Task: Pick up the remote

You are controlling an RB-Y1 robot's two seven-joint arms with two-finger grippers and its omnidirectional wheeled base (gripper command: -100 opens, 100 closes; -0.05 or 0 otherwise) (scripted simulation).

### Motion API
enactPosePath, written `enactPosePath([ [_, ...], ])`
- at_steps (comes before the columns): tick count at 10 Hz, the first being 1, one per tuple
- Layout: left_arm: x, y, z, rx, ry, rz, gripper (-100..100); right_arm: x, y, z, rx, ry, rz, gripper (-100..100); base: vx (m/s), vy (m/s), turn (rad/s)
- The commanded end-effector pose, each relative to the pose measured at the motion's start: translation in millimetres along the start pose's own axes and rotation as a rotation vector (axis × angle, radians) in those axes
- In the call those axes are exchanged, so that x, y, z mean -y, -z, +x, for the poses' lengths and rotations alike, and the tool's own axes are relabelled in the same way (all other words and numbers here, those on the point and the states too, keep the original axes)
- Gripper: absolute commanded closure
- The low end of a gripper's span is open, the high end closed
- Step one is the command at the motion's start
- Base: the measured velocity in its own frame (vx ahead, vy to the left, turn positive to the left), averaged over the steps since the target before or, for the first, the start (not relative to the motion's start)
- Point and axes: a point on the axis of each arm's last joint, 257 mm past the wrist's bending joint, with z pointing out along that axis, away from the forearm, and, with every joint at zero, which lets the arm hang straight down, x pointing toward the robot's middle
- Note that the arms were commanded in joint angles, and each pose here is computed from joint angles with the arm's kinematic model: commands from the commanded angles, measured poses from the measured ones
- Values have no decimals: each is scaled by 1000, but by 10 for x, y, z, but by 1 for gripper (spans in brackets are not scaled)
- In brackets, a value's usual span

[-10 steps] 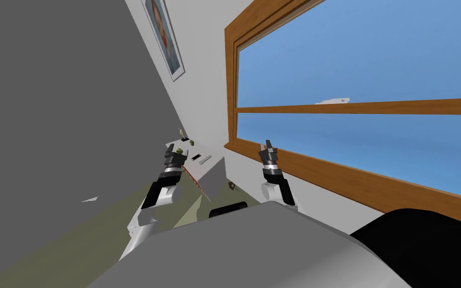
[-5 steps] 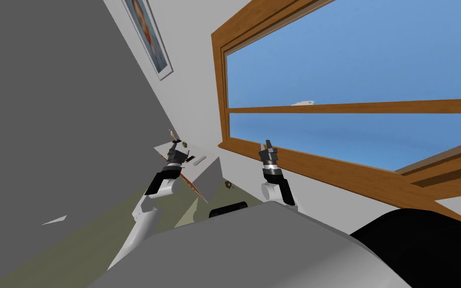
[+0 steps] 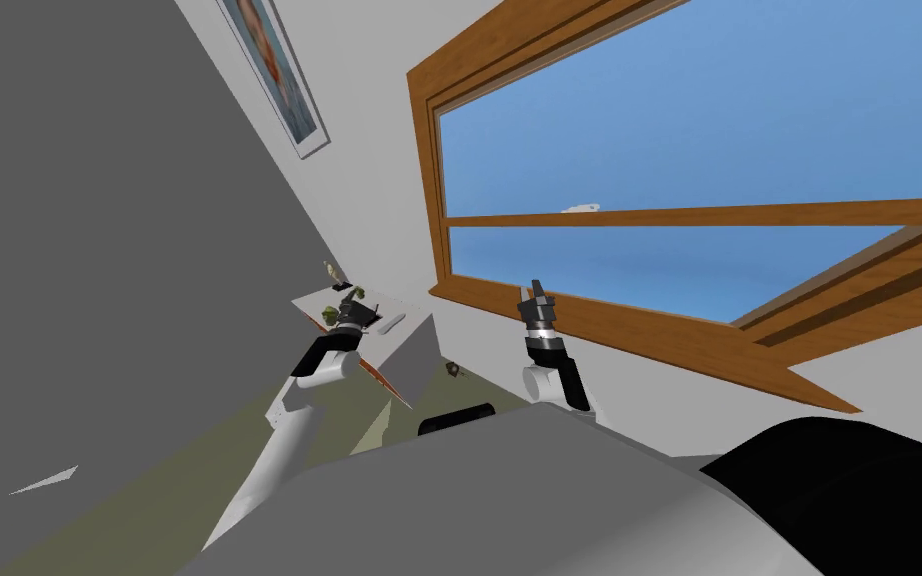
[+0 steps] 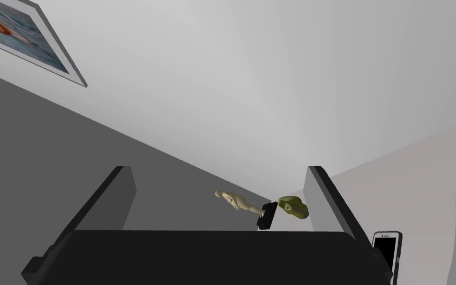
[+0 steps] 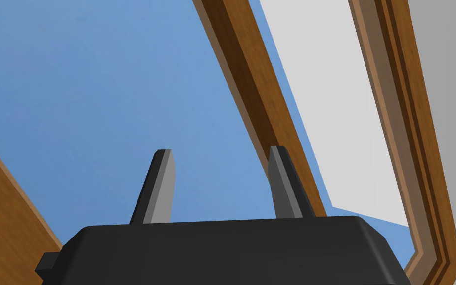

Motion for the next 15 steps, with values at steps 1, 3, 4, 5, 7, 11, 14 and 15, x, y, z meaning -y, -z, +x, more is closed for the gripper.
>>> enactPosePath([
  [1, -132, -45, -134, 30, 13, -49, -100, 0, 0, 0, 0, 0, 0, 0, -14, -1, -133],
  [3, -250, -130, -351, 79, 36, -107, -100, 0, 0, 0, 0, 0, 0, 0, -12, 1, -163],
  [4, -179, -225, -461, 102, 57, -114, -100, 0, 0, -1, 0, 0, 0, 0, -6, 4, -190],
  [5, -336, -197, -572, 128, 60, -153, -100, 0, 0, 0, 0, 0, 0, 0, -1, 9, -117],
  [7, -363, -258, -761, 172, 85, -186, -100, 0, 1, -1, 0, 0, 0, 0, 5, 7, -105],
  [11, -602, -229, -1077, 256, 118, -282, -100, 0, 0, -1, 0, 0, 0, 0, 9, 14, -110],
  [14, -719, -202, -1329, 323, 150, -340, -100, 0, 1, -1, 0, 0, 0, 0, 17, 25, -108],
  [15, -702, -213, -1514, 369, 180, -355, -100, 0, 1, -1, 0, 0, 0, 0, 28, 19, -190],
])
